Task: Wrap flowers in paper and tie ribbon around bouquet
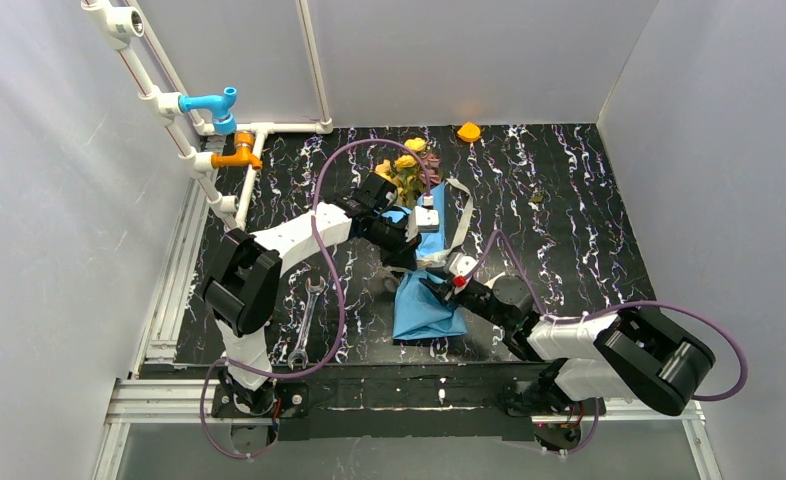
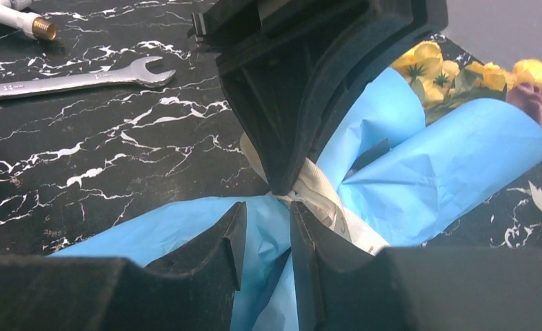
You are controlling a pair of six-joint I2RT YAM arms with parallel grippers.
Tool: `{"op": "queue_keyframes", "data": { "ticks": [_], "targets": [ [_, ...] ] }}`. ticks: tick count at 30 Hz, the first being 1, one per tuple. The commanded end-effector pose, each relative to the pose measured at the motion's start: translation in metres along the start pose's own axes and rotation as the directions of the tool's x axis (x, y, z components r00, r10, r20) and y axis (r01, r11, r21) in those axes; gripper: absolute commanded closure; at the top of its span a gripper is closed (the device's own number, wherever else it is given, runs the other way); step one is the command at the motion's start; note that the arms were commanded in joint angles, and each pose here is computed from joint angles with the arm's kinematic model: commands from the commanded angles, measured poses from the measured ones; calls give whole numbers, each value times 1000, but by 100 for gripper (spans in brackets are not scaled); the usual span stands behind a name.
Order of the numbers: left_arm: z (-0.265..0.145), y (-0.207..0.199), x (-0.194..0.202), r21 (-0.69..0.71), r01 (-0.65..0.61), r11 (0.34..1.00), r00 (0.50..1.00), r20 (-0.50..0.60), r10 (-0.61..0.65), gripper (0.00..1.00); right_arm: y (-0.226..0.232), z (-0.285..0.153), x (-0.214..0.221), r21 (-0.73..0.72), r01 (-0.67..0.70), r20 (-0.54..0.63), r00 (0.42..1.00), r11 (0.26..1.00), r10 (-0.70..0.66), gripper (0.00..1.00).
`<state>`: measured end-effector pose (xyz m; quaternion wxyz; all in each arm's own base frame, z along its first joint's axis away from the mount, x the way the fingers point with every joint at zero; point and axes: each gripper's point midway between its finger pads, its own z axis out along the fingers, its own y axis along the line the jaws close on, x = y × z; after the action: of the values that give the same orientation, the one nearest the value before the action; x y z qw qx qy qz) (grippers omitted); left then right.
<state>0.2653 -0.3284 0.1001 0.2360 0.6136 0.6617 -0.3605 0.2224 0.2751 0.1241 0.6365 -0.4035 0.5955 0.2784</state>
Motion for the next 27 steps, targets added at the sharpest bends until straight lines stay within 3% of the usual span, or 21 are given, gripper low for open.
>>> {"op": "queue_keyframes", "data": {
  "ticks": [1,27],
  "targets": [
    [0,-8,-6,46,31,998,999,30,-33,100,-3,8,-24,3,63,99,993,998,-63,62],
    [0,-6,5,69,67,995,998,11,-68,100,-26,34,3,78,178,-19,984,981,-177,59]
  ]
}}
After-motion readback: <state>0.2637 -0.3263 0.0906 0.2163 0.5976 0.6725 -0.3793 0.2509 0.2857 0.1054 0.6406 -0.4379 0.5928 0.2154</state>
